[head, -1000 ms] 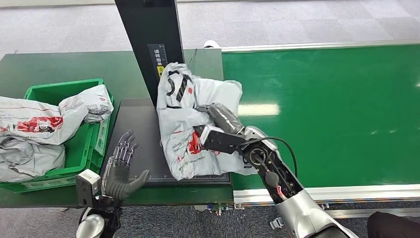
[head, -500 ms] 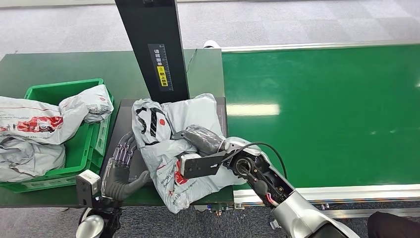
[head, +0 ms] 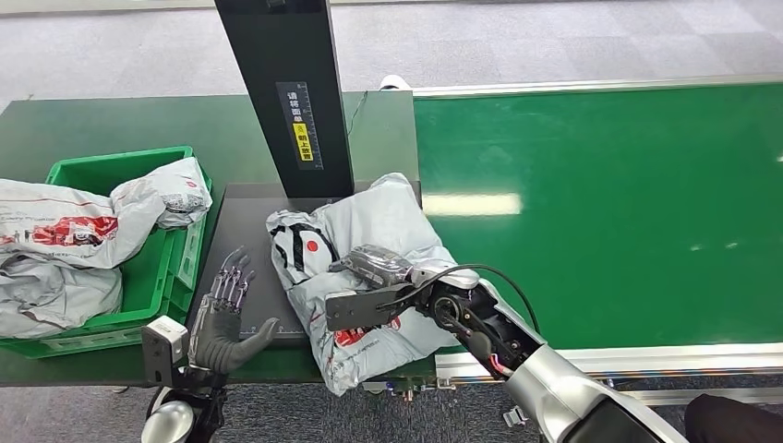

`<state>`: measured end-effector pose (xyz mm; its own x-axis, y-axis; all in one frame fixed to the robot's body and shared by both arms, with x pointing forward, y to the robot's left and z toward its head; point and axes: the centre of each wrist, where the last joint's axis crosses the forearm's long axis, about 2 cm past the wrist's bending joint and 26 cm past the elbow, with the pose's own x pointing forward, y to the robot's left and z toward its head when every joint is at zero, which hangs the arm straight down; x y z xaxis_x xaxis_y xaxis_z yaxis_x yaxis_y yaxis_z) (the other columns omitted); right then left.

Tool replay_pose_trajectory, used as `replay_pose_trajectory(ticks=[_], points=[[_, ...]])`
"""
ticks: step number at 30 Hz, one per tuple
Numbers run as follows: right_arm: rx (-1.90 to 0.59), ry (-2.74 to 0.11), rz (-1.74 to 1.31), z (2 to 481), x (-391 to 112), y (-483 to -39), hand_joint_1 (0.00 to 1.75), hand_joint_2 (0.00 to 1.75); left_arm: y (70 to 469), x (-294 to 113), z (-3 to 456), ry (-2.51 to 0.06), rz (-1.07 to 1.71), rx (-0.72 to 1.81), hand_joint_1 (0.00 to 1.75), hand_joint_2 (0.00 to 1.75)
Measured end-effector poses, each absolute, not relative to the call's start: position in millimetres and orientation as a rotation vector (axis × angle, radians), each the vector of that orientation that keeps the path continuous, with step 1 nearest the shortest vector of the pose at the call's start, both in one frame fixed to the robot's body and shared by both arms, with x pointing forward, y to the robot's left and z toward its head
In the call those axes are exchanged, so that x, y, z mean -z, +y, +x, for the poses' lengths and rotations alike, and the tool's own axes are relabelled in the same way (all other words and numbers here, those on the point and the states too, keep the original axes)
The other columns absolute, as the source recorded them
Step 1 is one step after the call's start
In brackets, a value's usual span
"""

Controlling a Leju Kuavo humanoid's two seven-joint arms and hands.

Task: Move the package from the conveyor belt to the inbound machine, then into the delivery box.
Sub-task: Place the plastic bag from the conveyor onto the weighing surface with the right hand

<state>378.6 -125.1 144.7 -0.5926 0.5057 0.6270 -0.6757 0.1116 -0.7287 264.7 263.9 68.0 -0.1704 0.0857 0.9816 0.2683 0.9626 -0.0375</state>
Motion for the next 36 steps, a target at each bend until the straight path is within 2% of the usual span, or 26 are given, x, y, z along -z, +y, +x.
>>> replay_pose_trajectory(ticks=[2,3,4,25,29,36], points=[[-1.645,-1.473,0.115,380.8,-142.6,-125.8,0.38,1.75,263.7,-67.5,264.1,-1.738,-0.261,0.166,0.0,1.75],[-1.642,-1.482,0.092,381.6,-141.9,-125.9,0.14,1.75,263.6,-67.2,263.7,-1.736,-0.258,0.167,0.0,1.75],[-1.637,-1.497,0.079,382.1,-141.5,-125.9,0.07,1.75,263.3,-66.9,263.4,-1.735,-0.256,0.167,0.0,1.75],[-1.616,-1.563,0.069,383.2,-141.2,-126.3,0.07,1.75,262.9,-64.8,260.6,-1.723,-0.251,0.164,0.0,1.75],[-1.616,-1.563,0.069,383.2,-141.2,-126.3,0.0,1.75,262.8,-64.7,260.5,-1.723,-0.251,0.164,0.0,1.75],[-1.569,-1.643,0.086,383.8,-144.2,-125.9,0.0,1.75,262.7,-64.7,260.5,-1.729,-0.252,0.163,0.0,1.75]])
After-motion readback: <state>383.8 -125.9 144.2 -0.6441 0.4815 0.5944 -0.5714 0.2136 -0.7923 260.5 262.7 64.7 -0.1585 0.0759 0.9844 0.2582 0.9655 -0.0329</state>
